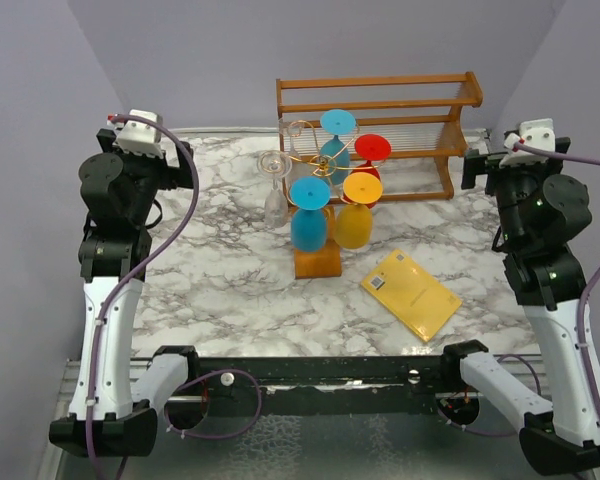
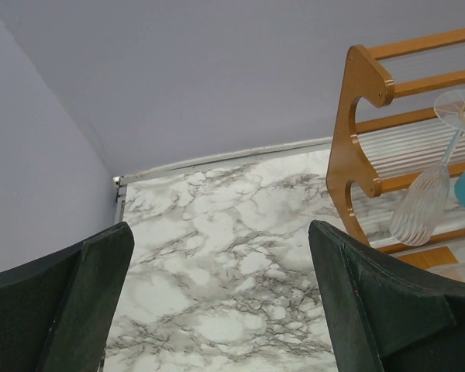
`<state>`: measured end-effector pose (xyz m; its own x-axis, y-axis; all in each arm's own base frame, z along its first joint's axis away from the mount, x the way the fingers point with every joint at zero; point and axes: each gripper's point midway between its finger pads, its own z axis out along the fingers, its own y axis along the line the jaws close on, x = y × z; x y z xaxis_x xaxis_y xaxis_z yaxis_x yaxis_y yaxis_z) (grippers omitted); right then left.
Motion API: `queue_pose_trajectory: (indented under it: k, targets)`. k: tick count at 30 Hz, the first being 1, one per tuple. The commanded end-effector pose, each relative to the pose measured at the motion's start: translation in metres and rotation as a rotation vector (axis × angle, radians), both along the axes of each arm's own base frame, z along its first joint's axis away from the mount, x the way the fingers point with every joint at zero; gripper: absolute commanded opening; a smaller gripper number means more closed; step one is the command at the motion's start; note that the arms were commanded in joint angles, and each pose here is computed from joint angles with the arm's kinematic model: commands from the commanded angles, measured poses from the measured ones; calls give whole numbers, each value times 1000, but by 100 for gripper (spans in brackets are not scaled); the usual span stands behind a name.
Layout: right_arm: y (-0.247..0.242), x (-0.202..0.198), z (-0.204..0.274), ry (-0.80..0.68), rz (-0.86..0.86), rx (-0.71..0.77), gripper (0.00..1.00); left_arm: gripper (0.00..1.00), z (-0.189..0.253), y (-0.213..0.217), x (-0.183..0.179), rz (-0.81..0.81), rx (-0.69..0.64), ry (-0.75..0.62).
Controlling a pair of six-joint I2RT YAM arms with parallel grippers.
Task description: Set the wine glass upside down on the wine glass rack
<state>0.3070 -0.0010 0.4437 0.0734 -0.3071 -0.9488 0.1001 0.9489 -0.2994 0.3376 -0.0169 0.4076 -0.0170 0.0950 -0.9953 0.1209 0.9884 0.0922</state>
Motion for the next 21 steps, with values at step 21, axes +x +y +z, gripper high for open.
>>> queue_pose_trajectory:
  k: [21]
  targets:
    - [3,-5,-27,94,103,79,100,99,14,6,-46,19,-8,-32]
